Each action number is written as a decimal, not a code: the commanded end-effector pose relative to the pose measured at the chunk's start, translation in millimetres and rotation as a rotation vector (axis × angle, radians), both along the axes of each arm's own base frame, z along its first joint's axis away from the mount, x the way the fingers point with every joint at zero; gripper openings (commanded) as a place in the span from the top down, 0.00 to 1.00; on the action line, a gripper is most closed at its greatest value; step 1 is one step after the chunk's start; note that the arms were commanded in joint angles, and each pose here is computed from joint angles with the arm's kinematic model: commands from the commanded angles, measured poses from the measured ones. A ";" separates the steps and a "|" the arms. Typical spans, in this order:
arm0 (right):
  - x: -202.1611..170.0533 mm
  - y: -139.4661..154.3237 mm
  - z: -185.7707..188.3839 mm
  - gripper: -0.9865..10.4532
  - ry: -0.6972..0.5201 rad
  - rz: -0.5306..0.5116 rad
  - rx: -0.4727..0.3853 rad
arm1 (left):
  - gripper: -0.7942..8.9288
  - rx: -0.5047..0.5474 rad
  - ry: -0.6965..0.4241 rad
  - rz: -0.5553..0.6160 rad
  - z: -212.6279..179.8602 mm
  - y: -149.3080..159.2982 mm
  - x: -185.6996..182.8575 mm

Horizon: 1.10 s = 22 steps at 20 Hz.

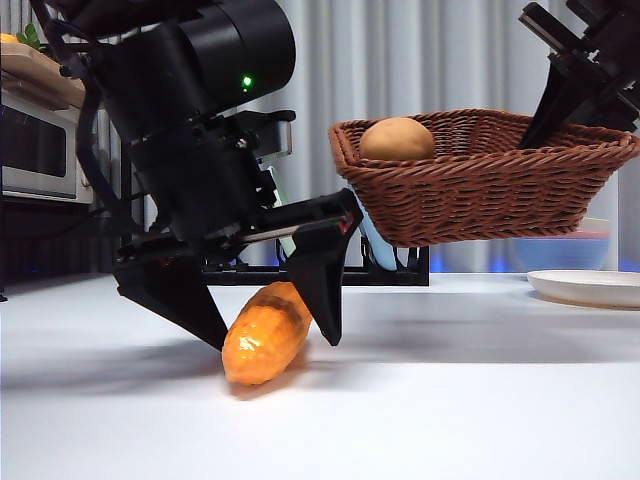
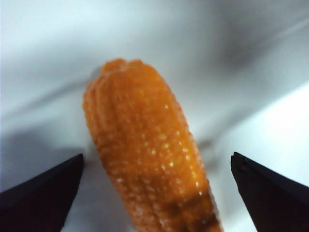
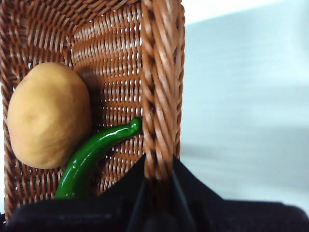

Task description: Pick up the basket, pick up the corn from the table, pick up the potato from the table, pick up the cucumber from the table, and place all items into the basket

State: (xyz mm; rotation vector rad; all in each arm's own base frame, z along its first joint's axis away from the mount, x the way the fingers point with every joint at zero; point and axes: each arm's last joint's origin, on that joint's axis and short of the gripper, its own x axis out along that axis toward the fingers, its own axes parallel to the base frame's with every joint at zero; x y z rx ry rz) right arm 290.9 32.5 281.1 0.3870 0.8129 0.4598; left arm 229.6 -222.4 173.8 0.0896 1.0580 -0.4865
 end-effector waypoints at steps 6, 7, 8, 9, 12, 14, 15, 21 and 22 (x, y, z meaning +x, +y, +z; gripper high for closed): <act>1.3 -4.1 5.3 0.93 -0.022 -0.015 0.019 | 0.93 0.085 0.056 -0.078 2.7 8.9 -12.2; 1.3 -4.1 5.3 0.93 -0.022 -0.015 0.018 | 0.93 0.092 0.058 -0.093 17.2 13.9 -22.6; 1.3 -4.1 5.3 0.93 -0.022 -0.015 0.018 | 0.93 0.089 0.053 -0.107 31.3 18.8 -32.8; 1.3 -4.0 5.3 0.93 -0.022 -0.015 0.018 | 0.93 0.072 0.034 -0.128 52.4 26.6 -48.7; 1.3 -3.9 5.3 0.93 -0.022 -0.014 0.018 | 0.93 -0.090 -0.082 -0.152 108.5 49.7 -91.6; 0.5 -1.8 4.7 0.93 -0.012 -0.008 0.019 | 0.93 -0.283 -0.210 -0.130 140.5 62.1 -107.8; -0.3 0.7 4.1 0.93 -0.003 0.000 0.019 | 0.93 -0.366 -0.277 -0.130 152.5 64.3 -109.6; -6.3 27.8 2.4 0.93 0.033 0.084 0.026 | 0.93 -0.441 -0.434 -0.130 180.7 28.2 -68.0; -7.4 32.3 2.3 0.93 0.038 0.096 0.029 | 0.93 -0.418 -0.440 -0.137 181.9 19.3 -57.6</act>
